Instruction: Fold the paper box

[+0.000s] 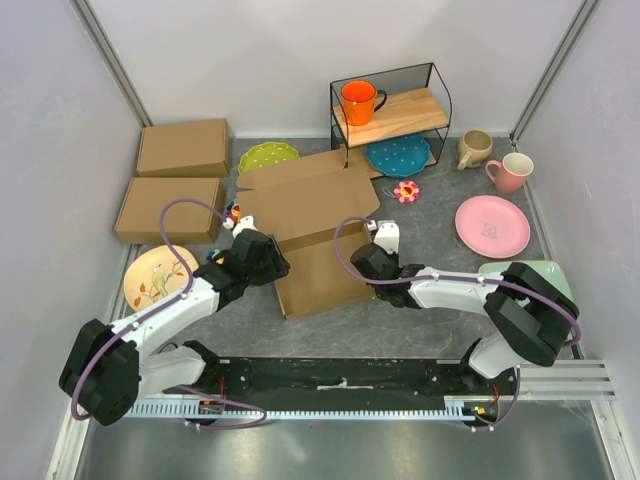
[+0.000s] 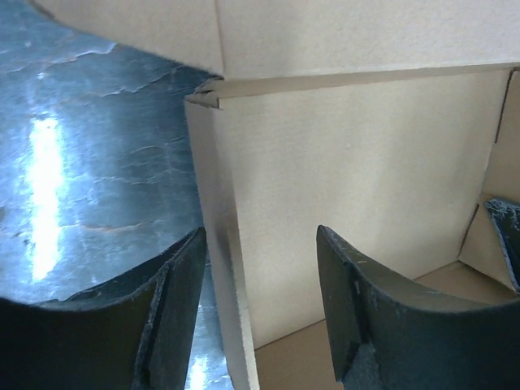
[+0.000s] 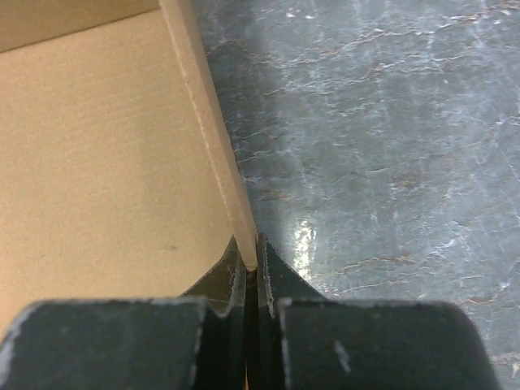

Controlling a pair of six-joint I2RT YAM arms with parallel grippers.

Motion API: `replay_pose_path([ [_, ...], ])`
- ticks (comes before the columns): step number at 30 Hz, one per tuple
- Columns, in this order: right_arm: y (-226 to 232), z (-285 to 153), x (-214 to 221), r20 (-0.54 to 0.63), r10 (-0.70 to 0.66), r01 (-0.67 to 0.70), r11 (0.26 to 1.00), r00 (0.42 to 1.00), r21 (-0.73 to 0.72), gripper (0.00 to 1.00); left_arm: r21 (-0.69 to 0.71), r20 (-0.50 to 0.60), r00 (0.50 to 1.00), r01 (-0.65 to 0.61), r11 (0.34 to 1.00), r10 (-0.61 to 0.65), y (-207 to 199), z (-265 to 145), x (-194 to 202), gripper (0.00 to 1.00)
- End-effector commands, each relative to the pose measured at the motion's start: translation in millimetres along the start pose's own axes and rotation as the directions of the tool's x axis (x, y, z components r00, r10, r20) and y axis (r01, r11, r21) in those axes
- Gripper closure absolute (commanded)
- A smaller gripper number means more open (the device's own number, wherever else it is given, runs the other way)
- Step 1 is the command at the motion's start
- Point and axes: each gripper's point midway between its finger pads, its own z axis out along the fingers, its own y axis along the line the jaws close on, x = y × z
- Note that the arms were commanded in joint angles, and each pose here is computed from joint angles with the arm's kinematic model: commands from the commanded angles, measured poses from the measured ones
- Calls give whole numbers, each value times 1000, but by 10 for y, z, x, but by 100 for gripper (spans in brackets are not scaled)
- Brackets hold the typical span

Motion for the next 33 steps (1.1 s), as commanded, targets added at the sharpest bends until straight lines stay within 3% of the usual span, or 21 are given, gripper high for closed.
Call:
replay_pose_path([
  [1,230,-62,499,-190,-57,30,989,980,-145,100,-44,102,993,62,997,-57,108,-91,-149,38],
  [11,538,-300,666,-224,-71,26,980,972,-198,100,-146,155,987,74,986,-51,352,-241,-291,27],
  [22,375,-625,969,-262,2,-50,983,965,-176,100,-153,89,996,35,988,-22,450,-131,-81,28],
  [25,323,-664,878,-232,3,-42,986,973,-164,78,-153,86,996,23,988,-10,450,-120,-79,28],
  [26,330,-687,813,-216,9,-46,985,976,-167,61,-148,93,996,22,989,-9,436,-132,-101,27],
  [29,323,-699,615,-157,-16,-8,989,987,-150,42,-148,110,994,16,989,0,431,-165,-150,25],
  [33,378,-709,344,-91,-33,21,992,995,-128,29,-150,106,994,7,989,9,447,-184,-136,25],
])
